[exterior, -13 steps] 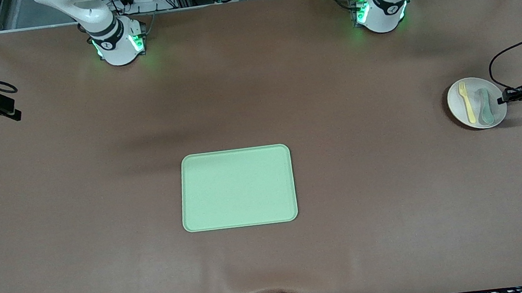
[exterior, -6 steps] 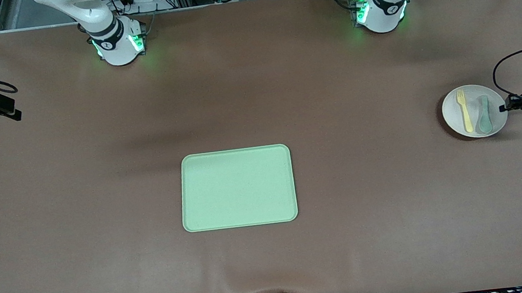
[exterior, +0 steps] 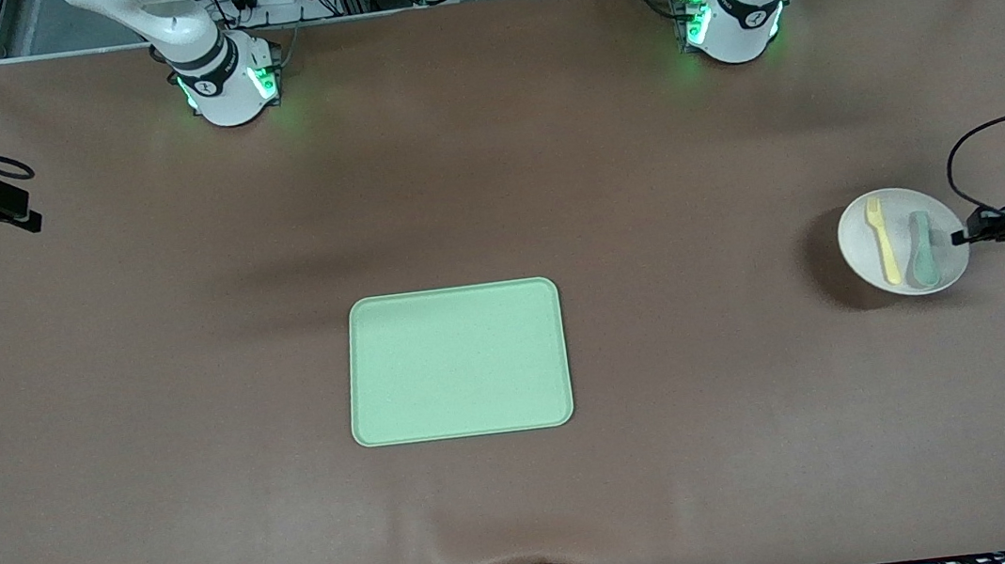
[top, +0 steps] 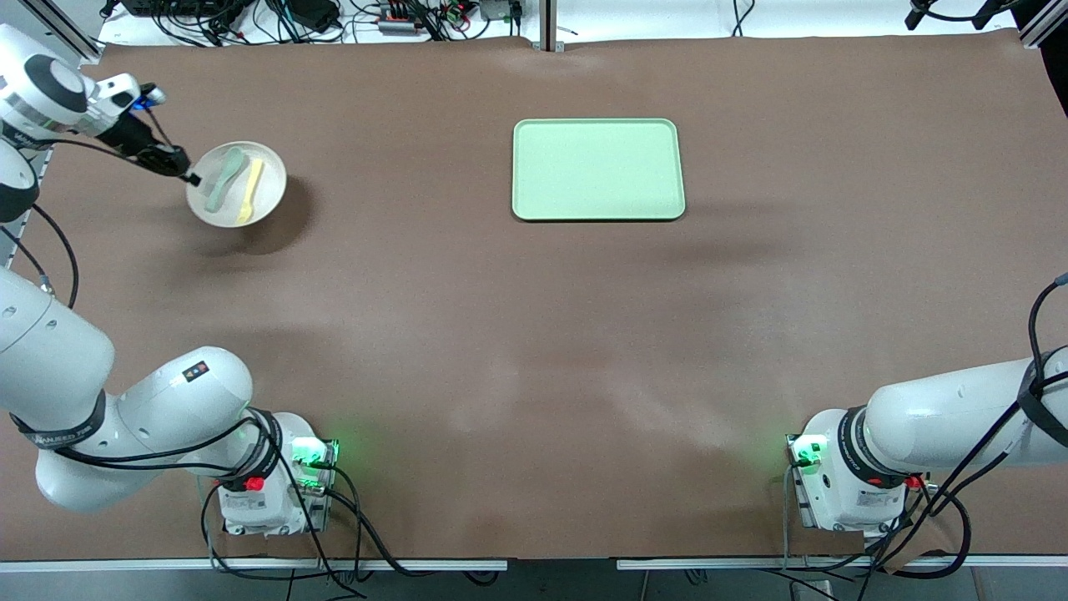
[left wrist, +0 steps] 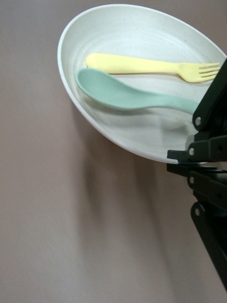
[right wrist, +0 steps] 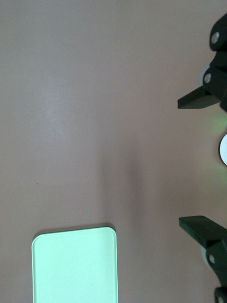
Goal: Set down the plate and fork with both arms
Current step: 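Carry the plate with the left gripper onto the green tray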
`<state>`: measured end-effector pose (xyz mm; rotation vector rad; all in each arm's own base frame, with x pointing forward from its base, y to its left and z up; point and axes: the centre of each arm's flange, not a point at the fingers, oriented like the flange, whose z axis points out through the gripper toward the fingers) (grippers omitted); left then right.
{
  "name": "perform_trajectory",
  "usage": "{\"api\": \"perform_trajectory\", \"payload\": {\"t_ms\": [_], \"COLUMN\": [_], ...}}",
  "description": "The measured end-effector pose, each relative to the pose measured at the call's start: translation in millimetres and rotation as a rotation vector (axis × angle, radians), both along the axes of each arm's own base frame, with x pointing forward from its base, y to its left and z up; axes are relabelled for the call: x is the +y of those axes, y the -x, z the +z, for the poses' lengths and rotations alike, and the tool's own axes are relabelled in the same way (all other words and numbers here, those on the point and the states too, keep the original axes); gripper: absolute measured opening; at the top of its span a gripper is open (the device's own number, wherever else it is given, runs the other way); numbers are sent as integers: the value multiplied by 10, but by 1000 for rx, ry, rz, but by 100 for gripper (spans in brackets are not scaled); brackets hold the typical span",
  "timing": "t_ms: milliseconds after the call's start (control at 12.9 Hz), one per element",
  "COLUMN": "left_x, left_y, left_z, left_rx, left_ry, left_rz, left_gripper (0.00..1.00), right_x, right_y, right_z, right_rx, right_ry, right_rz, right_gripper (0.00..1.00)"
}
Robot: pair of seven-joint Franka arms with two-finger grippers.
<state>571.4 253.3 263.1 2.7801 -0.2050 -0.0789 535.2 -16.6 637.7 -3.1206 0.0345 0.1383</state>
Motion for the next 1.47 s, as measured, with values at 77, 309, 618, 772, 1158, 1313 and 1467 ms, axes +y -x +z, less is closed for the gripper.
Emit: {"api": "perform_trajectory", "payload": {"t_ms": [77, 309, 618, 772, 1158, 1313, 1467], "left_x": [-224, -962, -1960, -2343, -3403, -3954, -4473], "left_y": [-111, -515, -766, -842, -976, -984, -943], "left_z": [48, 335, 433, 396, 208, 302, 395], "left_rx": [1, -14, 35, 62, 127, 139, 152], "left_ry": [11, 11, -7, -8, 8, 0, -7], "left_rz": [7, 28, 72, 93, 168, 199, 226], "left_gripper": [5, 5, 5, 5, 5, 5, 5], "right_x": [0, 0, 0, 0, 0, 0, 1], "right_y": [0, 0, 0, 0, 0, 0, 0], "right_z": [0, -4, -6, -8, -9, -10, -10], "right_rx": [0, 1, 2, 2, 2, 2, 2], "right_ry": [0, 0, 0, 0, 0, 0, 0], "right_rz": [0, 0, 0, 0, 0, 0, 0], "right_gripper": [100, 100, 100, 100, 100, 100, 100]}}
